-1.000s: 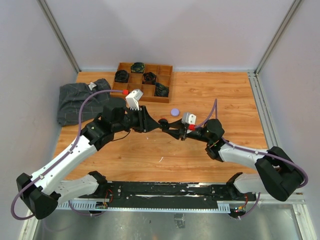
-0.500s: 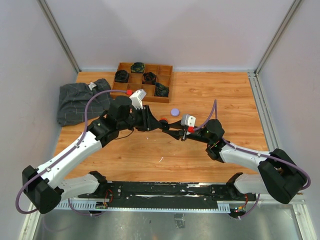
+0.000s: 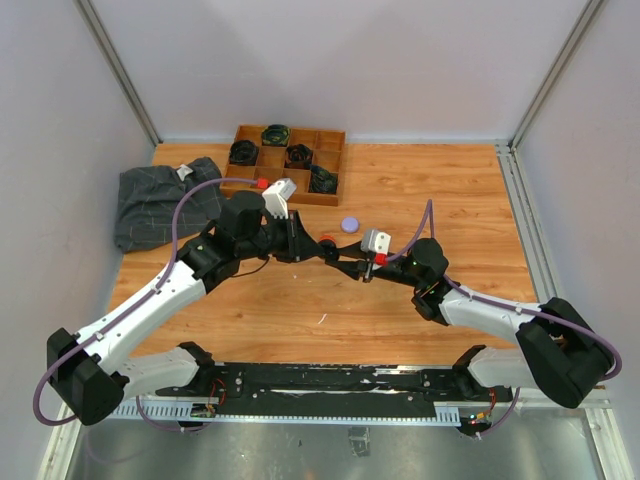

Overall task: Insert the wireless bluetooth earbuds into the charging case
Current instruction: Place the earbud in the charging case.

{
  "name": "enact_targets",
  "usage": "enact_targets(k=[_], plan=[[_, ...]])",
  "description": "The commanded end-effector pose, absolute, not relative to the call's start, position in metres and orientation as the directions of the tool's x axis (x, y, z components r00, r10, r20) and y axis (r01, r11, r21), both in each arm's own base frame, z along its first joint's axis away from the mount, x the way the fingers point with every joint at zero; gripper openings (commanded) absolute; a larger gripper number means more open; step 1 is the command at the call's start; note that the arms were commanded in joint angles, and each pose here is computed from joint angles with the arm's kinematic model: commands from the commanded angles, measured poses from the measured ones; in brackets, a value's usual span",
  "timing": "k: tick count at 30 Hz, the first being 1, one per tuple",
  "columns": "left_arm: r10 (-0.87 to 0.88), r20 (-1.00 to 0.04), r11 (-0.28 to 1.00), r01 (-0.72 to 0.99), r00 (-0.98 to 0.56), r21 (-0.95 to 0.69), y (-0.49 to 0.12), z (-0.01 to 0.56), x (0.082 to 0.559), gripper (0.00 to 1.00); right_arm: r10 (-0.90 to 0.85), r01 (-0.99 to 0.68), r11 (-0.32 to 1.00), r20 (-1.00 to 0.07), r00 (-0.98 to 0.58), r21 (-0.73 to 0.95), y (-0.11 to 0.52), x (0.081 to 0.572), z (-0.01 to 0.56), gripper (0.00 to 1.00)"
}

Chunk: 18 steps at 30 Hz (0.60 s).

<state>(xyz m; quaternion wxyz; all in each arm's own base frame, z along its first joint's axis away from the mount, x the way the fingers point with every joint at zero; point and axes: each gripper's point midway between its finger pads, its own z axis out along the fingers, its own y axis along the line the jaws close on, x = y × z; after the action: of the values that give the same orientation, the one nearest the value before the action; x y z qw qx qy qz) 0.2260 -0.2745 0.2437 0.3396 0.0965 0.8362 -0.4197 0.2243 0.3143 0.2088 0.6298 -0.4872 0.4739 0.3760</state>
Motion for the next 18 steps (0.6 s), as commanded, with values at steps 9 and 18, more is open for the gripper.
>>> enact_targets(k=[9, 18], plan=[[0.041, -0.829, 0.482, 0.738, -0.557, -0.472, -0.288, 0.276, 0.213, 0.16, 0.059, -0.938, 0.195, -0.952, 0.302, -0.285, 0.320, 0.213, 0.228, 0.01], [0.171, -0.916, 0.380, 0.882, -0.362, -0.278, -0.286, 0.273, 0.204, 0.20, 0.091, -0.957, 0.145, -0.959, 0.267, -0.252, 0.324, 0.205, 0.235, 0.01]])
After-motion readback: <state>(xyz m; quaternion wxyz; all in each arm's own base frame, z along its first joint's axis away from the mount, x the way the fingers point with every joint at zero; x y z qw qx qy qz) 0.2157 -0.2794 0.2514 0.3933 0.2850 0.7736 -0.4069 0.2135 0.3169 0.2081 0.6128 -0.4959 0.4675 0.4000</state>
